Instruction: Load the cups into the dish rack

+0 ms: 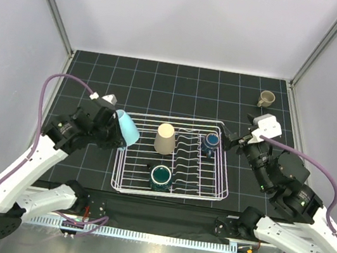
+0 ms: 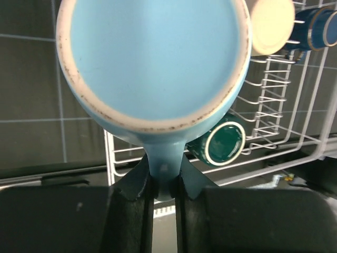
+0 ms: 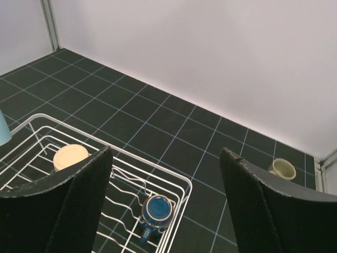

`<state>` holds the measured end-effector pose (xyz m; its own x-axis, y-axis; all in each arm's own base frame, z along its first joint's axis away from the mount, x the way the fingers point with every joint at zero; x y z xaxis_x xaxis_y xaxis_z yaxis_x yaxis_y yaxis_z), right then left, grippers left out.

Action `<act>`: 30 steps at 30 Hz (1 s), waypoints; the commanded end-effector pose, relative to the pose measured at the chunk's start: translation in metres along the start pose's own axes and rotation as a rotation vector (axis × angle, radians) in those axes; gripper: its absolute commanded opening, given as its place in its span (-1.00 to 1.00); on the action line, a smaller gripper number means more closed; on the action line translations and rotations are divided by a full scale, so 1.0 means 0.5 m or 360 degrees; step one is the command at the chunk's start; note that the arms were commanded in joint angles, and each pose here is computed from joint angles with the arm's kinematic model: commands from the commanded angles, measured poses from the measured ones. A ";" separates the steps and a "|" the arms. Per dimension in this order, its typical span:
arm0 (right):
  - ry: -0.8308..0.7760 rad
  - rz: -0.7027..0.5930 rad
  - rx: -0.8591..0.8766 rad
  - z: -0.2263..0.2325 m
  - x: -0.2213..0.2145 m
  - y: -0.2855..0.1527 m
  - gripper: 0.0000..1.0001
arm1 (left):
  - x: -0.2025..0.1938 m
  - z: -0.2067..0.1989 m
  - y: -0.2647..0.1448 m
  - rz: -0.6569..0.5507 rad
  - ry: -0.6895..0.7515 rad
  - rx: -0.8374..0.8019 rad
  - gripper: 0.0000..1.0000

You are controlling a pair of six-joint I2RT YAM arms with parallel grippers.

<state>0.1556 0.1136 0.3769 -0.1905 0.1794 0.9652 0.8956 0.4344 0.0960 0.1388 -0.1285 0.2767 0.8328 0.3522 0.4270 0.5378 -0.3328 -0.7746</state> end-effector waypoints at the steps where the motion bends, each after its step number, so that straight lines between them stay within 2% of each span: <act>1: 0.0091 0.0100 -0.0128 -0.018 0.009 -0.008 0.65 | 0.047 -0.029 -0.003 -0.0332 0.0140 -0.0067 -0.99; 8: 0.0200 0.0158 -0.0126 -0.009 0.003 -0.006 0.65 | 0.028 -0.051 0.045 -0.0382 0.0288 0.0048 -1.00; 20: 0.0286 0.0299 -0.0076 -0.001 -0.001 -0.018 0.65 | 0.000 -0.059 0.130 -0.0597 0.0495 0.0190 -1.00; 30: 0.0370 0.0322 -0.0104 -0.009 0.001 -0.036 0.66 | -0.026 -0.046 0.202 -0.0634 0.0539 0.0219 -1.00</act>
<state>0.1455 0.1059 0.3663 0.0778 0.0995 0.9920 0.9272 0.3585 -0.1087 0.1678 -0.1772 0.1867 0.6999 0.0242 0.7138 0.7127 -0.0897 -0.6957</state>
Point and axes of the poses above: each gripper's point midway between its finger pads, its own y axis out along the fingers, its own z axis along the line the jaws close on, x = y × z, the point moved 7 cm from there along -y, back along the fingers, and after that the axes turned 4 degrees about -y, right-handed, at the moved point
